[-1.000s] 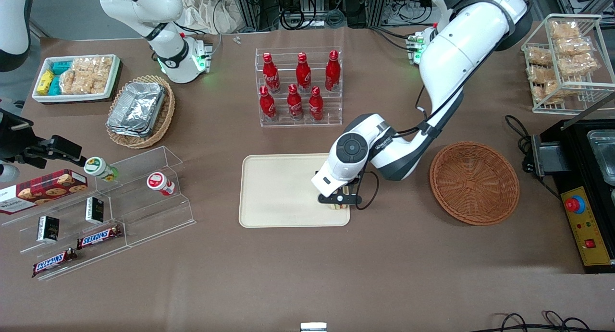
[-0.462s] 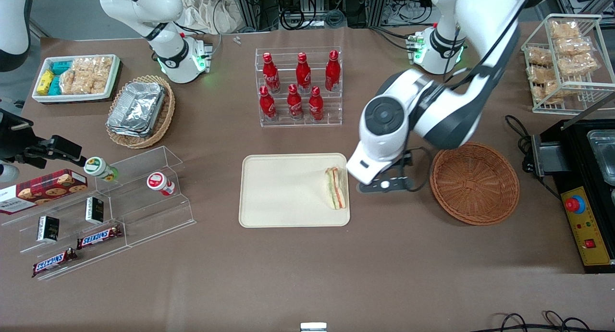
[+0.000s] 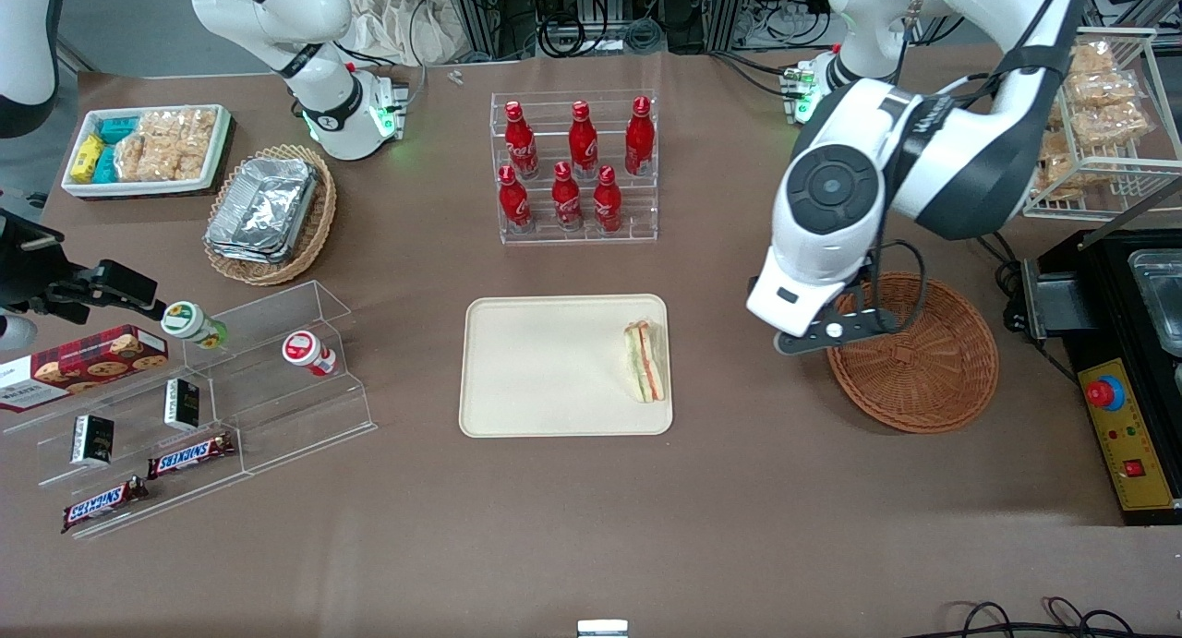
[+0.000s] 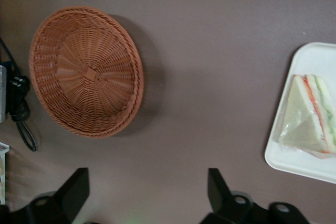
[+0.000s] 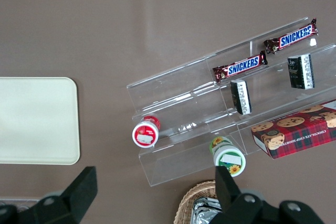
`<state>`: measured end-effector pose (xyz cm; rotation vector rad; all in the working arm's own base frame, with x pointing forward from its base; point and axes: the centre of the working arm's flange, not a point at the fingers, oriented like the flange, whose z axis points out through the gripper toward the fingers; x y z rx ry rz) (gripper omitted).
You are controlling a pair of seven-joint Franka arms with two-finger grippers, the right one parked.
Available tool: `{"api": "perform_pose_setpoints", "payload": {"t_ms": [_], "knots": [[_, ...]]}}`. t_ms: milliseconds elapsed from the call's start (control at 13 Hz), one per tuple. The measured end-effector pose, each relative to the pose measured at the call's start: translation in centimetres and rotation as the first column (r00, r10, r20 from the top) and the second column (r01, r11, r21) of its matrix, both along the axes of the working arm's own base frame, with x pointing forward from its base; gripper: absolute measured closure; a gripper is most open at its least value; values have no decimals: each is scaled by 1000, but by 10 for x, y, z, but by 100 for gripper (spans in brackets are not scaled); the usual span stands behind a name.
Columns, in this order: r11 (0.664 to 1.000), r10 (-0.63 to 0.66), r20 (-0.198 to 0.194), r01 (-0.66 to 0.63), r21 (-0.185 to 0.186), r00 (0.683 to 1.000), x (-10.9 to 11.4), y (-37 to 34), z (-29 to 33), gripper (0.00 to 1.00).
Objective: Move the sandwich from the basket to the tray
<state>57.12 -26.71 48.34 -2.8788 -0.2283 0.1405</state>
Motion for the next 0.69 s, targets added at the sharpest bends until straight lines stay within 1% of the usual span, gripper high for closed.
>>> {"api": "perform_pose_setpoints", "payload": {"t_ms": [308, 385, 462, 538, 615, 692], "knots": [[1000, -13, 20, 13, -10, 1000, 13, 56, 31, 0], [1000, -21, 22, 21, -17, 1000, 16, 73, 39, 0], [999, -37, 13, 38, -25, 999, 18, 89, 45, 0], [998, -53, -5, 53, -41, 999, 20, 107, 49, 0], [995, -72, -18, 70, -71, 997, 23, 132, 55, 0], [991, -95, -23, 93, -98, 995, 25, 164, 65, 0]]}}
